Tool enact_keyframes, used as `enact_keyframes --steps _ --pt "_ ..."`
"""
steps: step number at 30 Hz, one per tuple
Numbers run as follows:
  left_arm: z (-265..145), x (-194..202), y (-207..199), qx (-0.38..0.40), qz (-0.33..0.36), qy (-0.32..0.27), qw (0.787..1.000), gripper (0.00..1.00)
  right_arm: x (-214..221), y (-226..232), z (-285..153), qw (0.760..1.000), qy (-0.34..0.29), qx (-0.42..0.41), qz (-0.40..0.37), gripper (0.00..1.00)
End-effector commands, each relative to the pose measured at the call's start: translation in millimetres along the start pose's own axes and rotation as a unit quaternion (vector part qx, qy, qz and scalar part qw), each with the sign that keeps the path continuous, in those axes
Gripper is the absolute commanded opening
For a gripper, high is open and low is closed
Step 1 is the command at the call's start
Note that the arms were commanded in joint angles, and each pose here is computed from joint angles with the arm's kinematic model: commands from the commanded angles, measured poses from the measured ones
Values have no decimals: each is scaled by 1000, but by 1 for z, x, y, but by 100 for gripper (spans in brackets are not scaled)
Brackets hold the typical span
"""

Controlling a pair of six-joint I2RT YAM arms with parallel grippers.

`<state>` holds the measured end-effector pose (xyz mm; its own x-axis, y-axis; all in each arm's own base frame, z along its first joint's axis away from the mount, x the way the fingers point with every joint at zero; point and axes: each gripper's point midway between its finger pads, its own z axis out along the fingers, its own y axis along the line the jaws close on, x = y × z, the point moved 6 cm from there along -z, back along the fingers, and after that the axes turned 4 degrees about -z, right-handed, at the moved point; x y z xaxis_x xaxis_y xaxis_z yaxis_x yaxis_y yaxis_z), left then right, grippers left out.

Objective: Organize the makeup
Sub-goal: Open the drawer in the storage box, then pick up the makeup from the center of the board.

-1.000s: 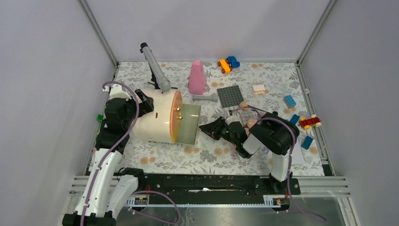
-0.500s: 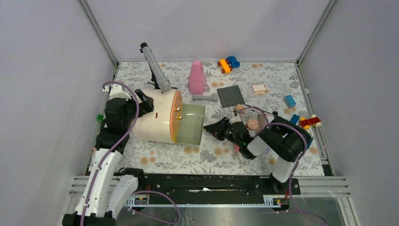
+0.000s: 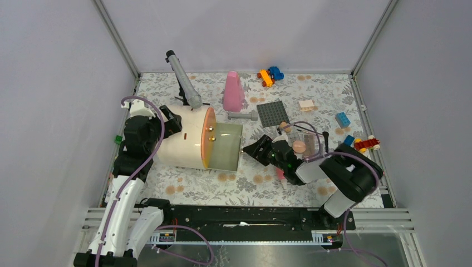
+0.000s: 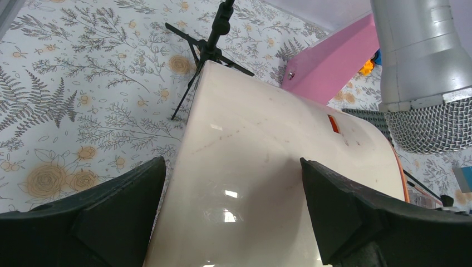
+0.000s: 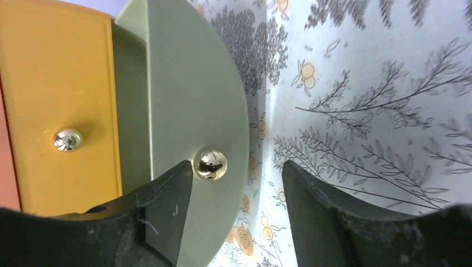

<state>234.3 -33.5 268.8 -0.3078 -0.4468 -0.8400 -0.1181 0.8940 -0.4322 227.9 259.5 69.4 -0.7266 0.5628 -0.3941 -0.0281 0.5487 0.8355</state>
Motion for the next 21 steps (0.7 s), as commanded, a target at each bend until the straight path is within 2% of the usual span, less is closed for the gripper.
enact_keyframes --steps 1,6,9,11,14,16,21 --pt "0 23 17 -40 22 49 998 99 -29 7 -12 993 -44 69 -89 69" --pt "0 22 17 -40 22 48 998 99 -64 25 -42 966 -78 152 -196 86" --pt "-1 22 17 -39 22 46 998 99 -85 26 -69 936 -91 223 -257 96" --pt "-1 22 17 -39 21 46 998 99 -95 25 -87 915 -85 265 -292 99" --pt "-2 22 16 -37 21 47 998 99 -99 20 -110 885 -39 311 -344 100" --pt "-1 23 16 -35 21 49 998 99 -95 18 -119 875 7 322 -362 100" --pt "-2 22 15 -32 21 48 998 99 -73 9 -119 873 100 310 -362 96"
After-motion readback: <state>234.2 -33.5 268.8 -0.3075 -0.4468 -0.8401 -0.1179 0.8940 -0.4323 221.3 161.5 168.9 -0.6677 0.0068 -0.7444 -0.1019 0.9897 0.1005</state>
